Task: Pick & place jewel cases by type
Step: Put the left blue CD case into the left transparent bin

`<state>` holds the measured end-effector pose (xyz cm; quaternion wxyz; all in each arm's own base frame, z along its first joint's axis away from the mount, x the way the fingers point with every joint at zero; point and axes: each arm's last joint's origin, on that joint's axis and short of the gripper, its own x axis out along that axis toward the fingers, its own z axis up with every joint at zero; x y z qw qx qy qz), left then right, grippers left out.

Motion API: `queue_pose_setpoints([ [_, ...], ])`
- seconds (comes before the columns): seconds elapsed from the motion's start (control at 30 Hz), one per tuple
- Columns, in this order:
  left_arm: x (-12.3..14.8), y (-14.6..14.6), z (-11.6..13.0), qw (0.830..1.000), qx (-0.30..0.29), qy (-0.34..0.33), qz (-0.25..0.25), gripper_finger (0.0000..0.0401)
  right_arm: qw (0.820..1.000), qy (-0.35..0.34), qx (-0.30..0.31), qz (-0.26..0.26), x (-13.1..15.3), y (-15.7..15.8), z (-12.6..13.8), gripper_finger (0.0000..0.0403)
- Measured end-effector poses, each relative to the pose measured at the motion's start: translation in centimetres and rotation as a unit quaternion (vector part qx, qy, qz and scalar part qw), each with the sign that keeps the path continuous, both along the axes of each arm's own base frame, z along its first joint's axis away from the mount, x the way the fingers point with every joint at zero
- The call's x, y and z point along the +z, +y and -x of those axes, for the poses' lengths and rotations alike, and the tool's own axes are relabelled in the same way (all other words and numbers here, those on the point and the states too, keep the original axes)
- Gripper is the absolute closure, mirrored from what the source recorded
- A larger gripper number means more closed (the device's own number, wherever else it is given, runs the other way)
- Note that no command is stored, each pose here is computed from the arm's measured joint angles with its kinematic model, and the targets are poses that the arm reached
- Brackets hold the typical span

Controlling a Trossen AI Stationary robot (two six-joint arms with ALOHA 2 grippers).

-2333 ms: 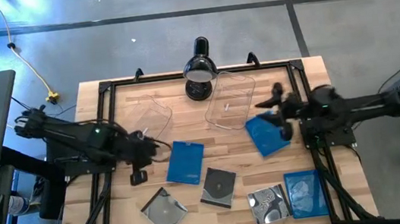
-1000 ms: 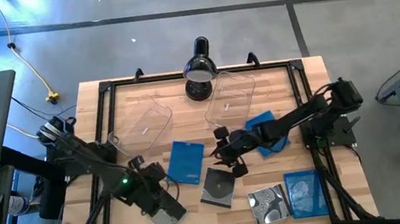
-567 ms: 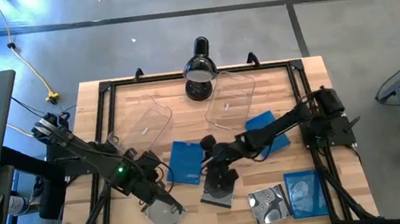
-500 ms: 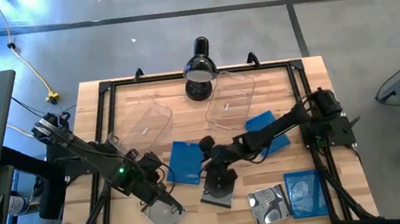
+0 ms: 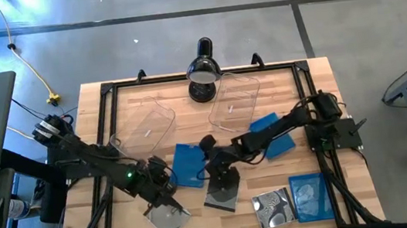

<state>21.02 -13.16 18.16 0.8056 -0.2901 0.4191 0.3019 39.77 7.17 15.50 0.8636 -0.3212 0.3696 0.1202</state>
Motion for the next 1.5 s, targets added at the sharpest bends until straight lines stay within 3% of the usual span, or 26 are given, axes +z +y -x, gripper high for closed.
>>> queue_pose_setpoints([
  [0.2,-0.9,1.5,-0.4,0.996,0.078,-0.004,0.038,0.0282,1.0,0.008,0.01,-0.028,-0.1,-1.2,-0.2,0.0247],
  [0.57,-1.2,2.6,-1.3,0.987,0.123,-0.009,0.099,0.0282,0.999,0.014,0.032,-0.016,-0.1,-1.4,-0.1,0.0247],
  [0.87,-1.5,2.5,-1.5,0.973,0.185,-0.018,0.135,0.0282,0.995,0.021,0.072,0.059,-0.2,-1.6,0.0,0.0247],
  [1.03,-2.8,2.3,-1.9,0.965,0.22,-0.012,0.142,0.0282,0.994,0.023,0.087,0.068,-0.2,-2.0,-0.1,0.0247],
  [1.5,-4.2,1.5,-3.3,0.956,0.236,-0.039,0.167,0.0282,0.994,0.048,0.085,0.046,-1.0,-4.0,-0.1,0.0247],
])
